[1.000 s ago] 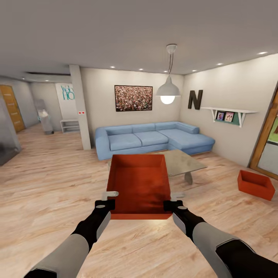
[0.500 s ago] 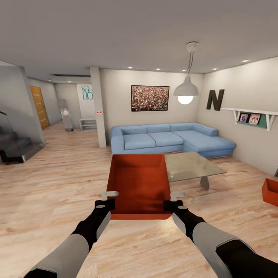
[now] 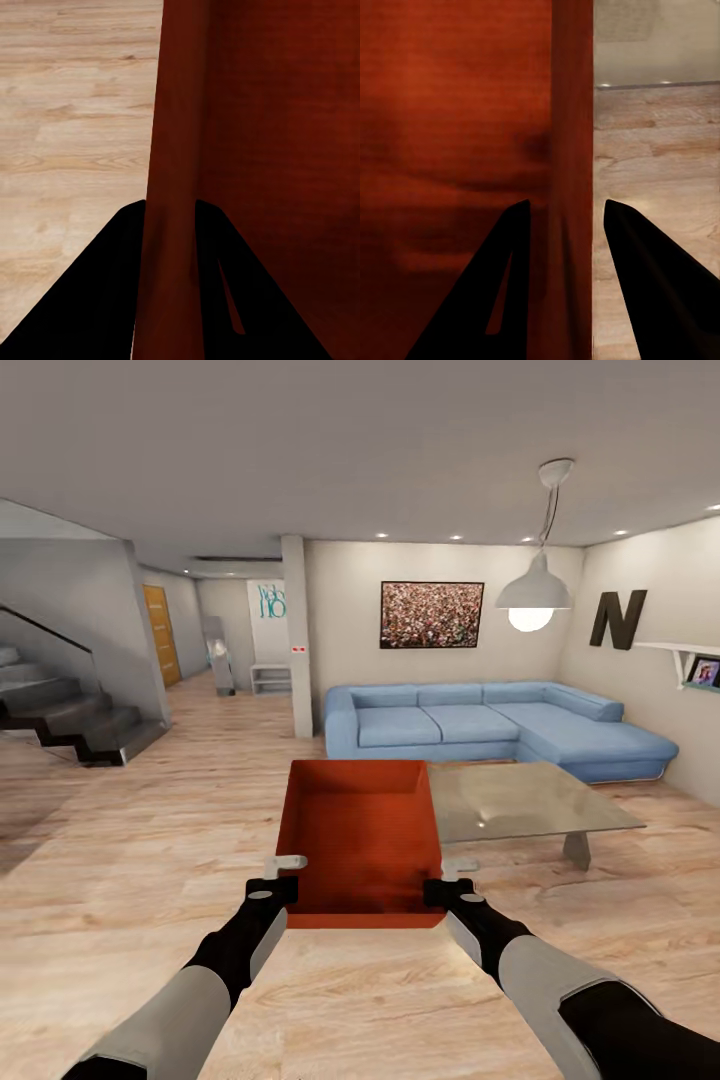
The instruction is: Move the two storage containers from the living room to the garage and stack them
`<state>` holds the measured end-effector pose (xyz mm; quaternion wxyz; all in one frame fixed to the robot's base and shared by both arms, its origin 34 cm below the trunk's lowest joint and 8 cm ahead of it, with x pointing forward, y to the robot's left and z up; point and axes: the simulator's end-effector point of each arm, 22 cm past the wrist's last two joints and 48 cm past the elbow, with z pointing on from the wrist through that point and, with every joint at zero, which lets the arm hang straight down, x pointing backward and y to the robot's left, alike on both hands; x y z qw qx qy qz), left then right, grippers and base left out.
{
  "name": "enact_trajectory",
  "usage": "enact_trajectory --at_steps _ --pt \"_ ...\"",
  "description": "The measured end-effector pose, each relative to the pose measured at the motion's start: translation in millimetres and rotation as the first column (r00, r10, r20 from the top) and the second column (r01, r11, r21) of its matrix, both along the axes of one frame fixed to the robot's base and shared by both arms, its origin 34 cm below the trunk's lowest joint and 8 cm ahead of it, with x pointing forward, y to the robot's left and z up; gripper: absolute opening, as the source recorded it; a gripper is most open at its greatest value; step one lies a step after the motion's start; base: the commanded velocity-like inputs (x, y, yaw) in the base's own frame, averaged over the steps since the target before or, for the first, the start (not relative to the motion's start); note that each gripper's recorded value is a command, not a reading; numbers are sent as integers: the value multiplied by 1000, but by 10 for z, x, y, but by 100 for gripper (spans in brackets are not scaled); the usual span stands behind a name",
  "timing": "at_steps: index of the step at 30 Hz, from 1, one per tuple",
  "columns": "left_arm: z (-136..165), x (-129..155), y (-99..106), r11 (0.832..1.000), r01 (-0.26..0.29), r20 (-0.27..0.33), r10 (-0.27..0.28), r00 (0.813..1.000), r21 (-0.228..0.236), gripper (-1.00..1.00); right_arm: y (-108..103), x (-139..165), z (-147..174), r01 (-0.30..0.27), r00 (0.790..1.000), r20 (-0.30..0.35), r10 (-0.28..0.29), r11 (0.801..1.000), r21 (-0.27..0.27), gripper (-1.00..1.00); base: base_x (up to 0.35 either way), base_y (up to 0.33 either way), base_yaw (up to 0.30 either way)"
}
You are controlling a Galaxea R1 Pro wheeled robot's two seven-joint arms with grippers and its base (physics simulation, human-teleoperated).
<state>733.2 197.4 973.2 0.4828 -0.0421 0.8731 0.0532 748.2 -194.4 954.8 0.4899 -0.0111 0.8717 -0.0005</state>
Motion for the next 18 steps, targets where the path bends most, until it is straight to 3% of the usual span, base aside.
enact_trajectory --at_steps 18 --pt "-1 0 0 1000 0 0 0 1000 0 -100 0 -1 -2 0 1000 0 0 1000 0 -100 0 0 271"
